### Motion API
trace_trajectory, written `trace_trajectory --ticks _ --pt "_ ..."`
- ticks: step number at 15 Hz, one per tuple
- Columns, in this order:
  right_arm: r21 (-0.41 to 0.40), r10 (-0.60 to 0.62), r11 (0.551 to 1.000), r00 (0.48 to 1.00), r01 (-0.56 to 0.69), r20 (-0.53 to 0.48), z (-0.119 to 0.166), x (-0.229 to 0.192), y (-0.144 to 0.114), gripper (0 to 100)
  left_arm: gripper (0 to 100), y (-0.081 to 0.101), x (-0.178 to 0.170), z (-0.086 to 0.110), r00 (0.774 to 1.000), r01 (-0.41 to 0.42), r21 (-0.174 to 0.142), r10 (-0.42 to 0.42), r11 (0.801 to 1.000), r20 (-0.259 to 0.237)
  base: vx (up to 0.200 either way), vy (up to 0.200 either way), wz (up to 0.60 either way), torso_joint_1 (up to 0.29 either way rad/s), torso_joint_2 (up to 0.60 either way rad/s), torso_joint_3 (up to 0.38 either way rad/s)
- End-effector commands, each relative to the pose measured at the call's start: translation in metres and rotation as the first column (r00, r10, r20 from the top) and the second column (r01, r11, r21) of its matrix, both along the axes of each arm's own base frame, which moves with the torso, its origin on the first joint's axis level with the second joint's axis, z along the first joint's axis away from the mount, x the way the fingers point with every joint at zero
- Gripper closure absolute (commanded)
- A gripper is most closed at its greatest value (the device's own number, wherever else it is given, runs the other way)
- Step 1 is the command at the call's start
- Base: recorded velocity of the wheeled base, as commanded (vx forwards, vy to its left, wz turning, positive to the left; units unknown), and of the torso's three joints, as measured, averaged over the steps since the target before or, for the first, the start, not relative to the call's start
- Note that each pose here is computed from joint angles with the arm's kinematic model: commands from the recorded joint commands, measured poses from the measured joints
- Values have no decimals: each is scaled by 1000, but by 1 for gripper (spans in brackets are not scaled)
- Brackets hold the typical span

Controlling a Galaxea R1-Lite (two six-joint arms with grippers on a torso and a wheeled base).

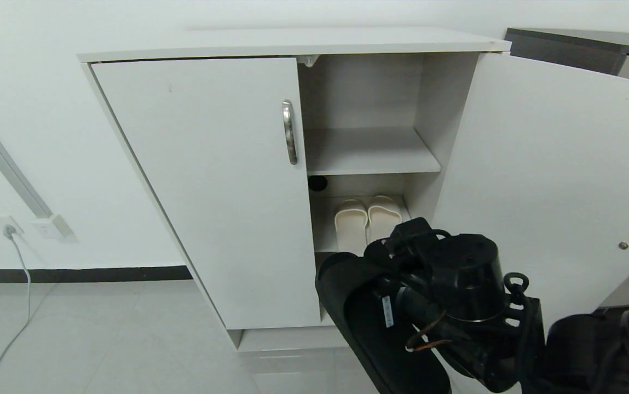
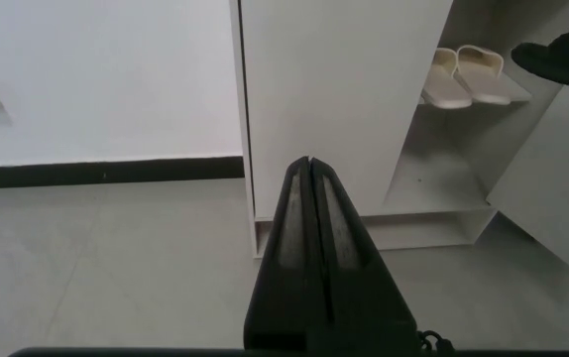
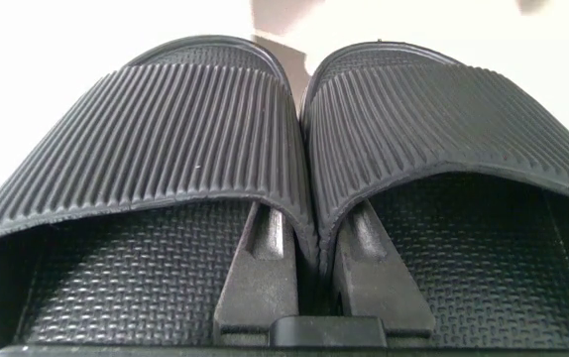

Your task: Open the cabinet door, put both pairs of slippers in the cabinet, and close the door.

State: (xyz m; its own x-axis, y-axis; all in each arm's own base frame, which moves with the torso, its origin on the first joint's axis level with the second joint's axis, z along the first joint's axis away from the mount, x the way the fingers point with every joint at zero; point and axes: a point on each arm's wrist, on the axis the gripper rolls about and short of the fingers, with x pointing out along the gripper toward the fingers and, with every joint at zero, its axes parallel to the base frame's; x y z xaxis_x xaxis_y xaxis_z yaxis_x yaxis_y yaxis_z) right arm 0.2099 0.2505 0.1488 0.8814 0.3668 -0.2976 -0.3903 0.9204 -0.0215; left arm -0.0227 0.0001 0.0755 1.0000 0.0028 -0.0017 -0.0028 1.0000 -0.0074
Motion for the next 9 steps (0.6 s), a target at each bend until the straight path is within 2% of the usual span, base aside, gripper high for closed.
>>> trace_trajectory --ticks 1,7,9 --pt "56 -132 990 991 131 5 27 9 16 100 100 0 0 0 1000 0 0 0 1000 0 0 0 0 0 0 0" --pt "103 -285 955 955 277 76 59 17 36 100 100 0 0 0 1000 0 1 0 1000 0 0 0 0 0 0 0" --pt "88 -309 950 946 301 101 65 27 44 100 100 0 0 0 1000 0 0 0 1000 0 0 0 0 0 0 0"
